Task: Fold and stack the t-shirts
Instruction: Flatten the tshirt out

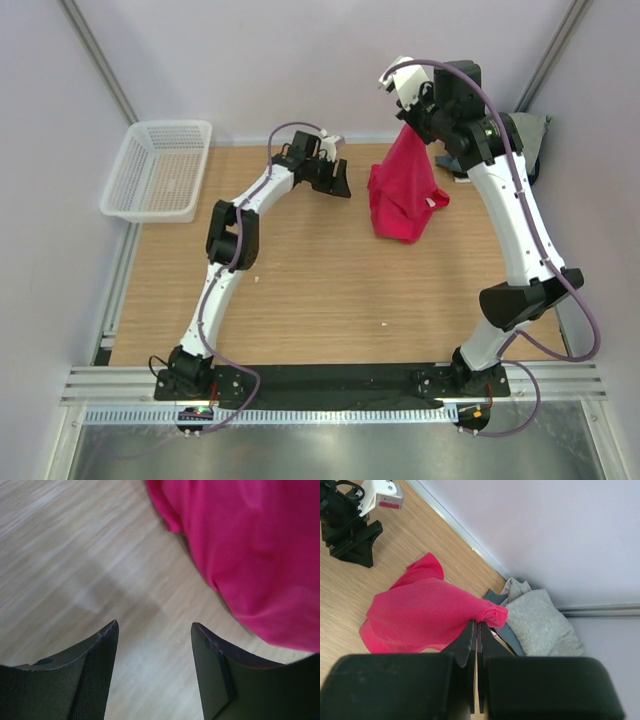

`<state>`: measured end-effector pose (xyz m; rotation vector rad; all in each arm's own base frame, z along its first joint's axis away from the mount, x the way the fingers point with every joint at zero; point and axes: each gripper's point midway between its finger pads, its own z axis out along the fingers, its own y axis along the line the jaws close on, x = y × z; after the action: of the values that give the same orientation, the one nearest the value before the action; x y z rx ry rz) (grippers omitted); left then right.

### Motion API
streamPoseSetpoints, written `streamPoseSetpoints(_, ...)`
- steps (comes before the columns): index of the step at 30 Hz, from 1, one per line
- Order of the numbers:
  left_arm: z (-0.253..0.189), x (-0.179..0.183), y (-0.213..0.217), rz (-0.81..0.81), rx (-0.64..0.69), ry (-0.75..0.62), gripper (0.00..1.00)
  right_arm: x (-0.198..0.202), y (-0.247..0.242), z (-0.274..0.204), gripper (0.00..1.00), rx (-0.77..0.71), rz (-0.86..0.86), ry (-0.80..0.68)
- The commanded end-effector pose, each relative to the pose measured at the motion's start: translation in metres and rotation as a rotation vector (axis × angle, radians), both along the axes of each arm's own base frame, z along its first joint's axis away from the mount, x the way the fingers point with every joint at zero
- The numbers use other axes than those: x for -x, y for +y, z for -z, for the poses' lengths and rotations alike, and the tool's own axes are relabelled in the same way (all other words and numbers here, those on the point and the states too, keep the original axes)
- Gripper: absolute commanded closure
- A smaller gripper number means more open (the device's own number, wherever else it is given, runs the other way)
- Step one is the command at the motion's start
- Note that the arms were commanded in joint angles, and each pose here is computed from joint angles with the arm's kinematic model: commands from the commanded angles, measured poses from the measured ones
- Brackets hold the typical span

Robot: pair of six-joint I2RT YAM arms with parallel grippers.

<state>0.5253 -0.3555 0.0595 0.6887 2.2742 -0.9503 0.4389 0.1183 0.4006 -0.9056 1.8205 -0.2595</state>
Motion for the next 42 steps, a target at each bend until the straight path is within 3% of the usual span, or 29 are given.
streamPoseSetpoints(1, -0.040, -0.027, -0.022, 0.011, 0.189, -0.105, 0.38, 0.019, -0.017, -0.038, 0.99, -0.025, 0.030, -0.099)
streamPoseSetpoints(12, -0.018, -0.001, -0.088, 0.065, 0.328, -0.011, 0.37, 0.042, -0.047, -0.007, 0.99, -0.032, 0.092, -0.006)
streamPoseSetpoints(18, -0.005, 0.014, -0.115, 0.066, 0.327, 0.014, 0.44, 0.048, -0.070, -0.001, 0.99, -0.078, 0.152, 0.016)
streamPoseSetpoints(20, -0.005, 0.013, -0.116, 0.052, 0.319, 0.009, 0.53, 0.049, -0.076, -0.002, 0.99, -0.095, 0.165, 0.015)
streamPoseSetpoints(21, -0.001, 0.013, -0.114, 0.045, 0.309, 0.013, 0.71, 0.048, -0.077, -0.003, 0.99, -0.101, 0.168, 0.015)
streamPoseSetpoints(23, -0.006, 0.011, -0.109, 0.031, 0.299, 0.007, 0.97, 0.048, -0.080, -0.003, 0.99, -0.111, 0.174, 0.014)
streamPoseSetpoints(25, -0.010, 0.004, -0.098, -0.005, 0.283, 0.008, 1.00, 0.047, -0.080, -0.003, 0.99, -0.115, 0.174, 0.013)
streamPoseSetpoints(28, -0.058, -0.002, -0.079, -0.015, 0.291, -0.025, 1.00, 0.045, -0.082, -0.009, 0.99, -0.111, 0.176, -0.004)
streamPoseSetpoints(29, -0.102, -0.009, -0.058, -0.028, 0.295, -0.087, 1.00, 0.045, -0.082, -0.012, 0.99, -0.105, 0.177, -0.014)
streamPoseSetpoints(31, -0.152, -0.019, -0.022, -0.060, 0.289, -0.167, 1.00, 0.041, -0.091, -0.025, 0.99, -0.087, 0.213, -0.066)
streamPoseSetpoints(32, -0.169, -0.019, -0.004, -0.055, 0.251, -0.220, 1.00, 0.040, -0.097, -0.031, 0.99, -0.077, 0.242, -0.087)
streamPoseSetpoints(33, -0.222, -0.011, 0.013, -0.057, 0.262, -0.313, 1.00, 0.041, -0.107, -0.040, 0.99, -0.067, 0.278, -0.117)
streamPoseSetpoints(35, -0.261, -0.011, 0.051, -0.068, 0.218, -0.449, 1.00, 0.044, -0.115, -0.057, 0.99, -0.077, 0.311, -0.175)
streamPoseSetpoints(36, -0.302, 0.006, 0.067, -0.072, 0.209, -0.541, 1.00, 0.050, -0.119, -0.070, 0.99, -0.090, 0.322, -0.209)
streamPoseSetpoints(40, -0.357, 0.053, 0.100, -0.022, 0.116, -0.736, 1.00, 0.070, -0.118, -0.090, 0.99, -0.149, 0.315, -0.257)
streamPoseSetpoints(42, -0.355, 0.071, 0.107, -0.008, 0.098, -0.721, 1.00, 0.080, -0.113, -0.092, 0.99, -0.169, 0.289, -0.258)
